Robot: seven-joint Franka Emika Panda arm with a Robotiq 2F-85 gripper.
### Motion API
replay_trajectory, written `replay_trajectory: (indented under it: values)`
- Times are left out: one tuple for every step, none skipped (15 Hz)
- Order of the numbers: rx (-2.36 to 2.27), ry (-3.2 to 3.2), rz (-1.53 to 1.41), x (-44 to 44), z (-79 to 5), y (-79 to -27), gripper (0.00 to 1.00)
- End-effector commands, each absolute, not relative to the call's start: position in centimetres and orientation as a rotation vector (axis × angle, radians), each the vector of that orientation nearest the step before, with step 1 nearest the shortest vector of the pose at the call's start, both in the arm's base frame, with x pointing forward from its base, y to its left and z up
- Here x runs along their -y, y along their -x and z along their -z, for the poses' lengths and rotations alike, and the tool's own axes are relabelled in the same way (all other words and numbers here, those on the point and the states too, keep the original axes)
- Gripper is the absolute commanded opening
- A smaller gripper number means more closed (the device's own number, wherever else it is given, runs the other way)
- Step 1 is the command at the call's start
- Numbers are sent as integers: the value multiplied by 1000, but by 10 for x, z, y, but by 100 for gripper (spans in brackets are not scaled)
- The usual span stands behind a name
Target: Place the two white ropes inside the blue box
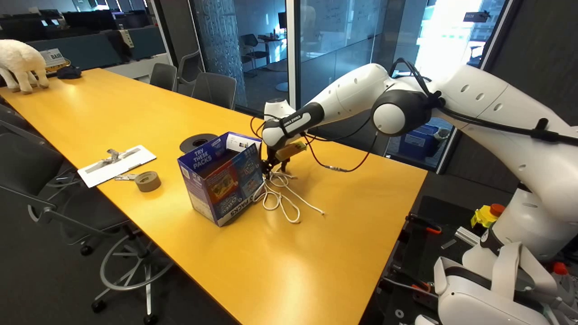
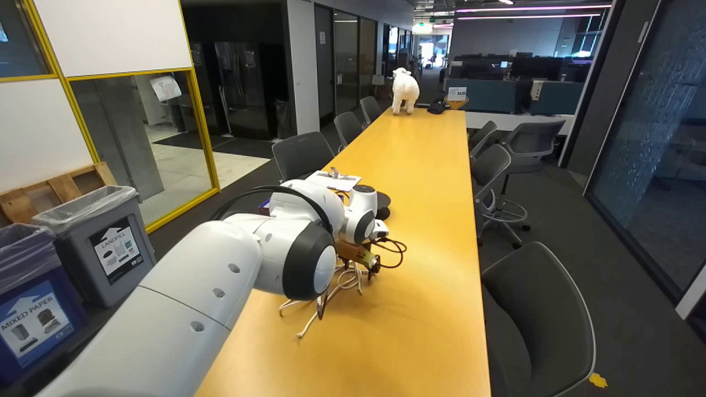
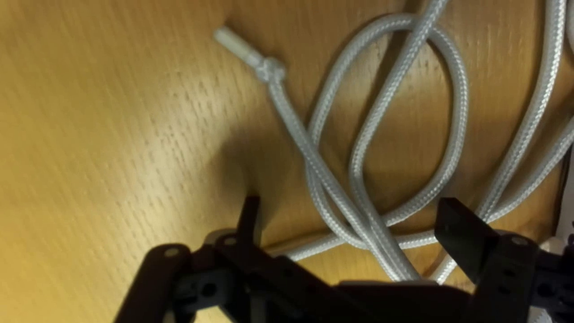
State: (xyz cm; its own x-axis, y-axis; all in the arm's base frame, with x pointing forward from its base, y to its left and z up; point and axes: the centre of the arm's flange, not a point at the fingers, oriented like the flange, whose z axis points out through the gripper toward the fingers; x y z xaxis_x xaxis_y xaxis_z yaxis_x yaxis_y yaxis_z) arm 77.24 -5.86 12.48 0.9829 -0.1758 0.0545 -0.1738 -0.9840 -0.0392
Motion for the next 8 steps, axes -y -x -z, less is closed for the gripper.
replay_trajectory:
  values:
    - [-316, 3092, 88, 55, -124, -789, 100]
    - [-318, 3095, 85, 55, -124, -789, 100]
    - [-320, 3095, 82, 55, -124, -789, 100]
    - [-317, 3095, 79, 55, -124, -789, 100]
    - [-313, 3099, 78, 55, -124, -789, 100]
    - [-305, 3104, 73, 55, -123, -789, 100]
    - [-295, 3114, 62, 54, -123, -789, 100]
    - [-294, 3117, 54, 54, -122, -790, 100]
